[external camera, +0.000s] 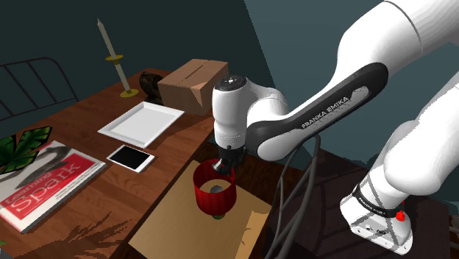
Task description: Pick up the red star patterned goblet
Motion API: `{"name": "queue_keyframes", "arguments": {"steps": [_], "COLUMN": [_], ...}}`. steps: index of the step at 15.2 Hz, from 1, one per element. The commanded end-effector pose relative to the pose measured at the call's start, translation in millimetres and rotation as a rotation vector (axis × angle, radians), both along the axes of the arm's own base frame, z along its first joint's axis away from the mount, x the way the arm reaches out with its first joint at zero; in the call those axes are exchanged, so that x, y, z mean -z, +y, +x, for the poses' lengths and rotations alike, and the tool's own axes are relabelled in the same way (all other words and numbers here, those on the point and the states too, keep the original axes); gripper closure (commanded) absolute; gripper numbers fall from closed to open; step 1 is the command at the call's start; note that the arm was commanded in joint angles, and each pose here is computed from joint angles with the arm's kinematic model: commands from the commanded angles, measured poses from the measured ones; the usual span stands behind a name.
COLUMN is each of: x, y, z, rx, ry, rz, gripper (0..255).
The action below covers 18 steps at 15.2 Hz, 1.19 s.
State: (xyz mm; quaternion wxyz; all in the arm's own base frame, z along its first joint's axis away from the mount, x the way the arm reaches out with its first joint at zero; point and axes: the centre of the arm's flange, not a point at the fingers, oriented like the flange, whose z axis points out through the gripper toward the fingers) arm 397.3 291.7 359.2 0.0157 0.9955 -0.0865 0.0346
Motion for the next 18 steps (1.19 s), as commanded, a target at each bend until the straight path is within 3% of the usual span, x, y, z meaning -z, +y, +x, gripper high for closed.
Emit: {"name": "queue_keyframes", "arguments": {"steps": [1,5,18], "x": [0,0,-69], "y": [0,1,1], "z": [0,0,0], "rx": [0.000,0.000,0.000], "ry": [0.000,0.000,0.000], "rz": [0.000,0.000,0.000], "gripper": [255,255,255]}}
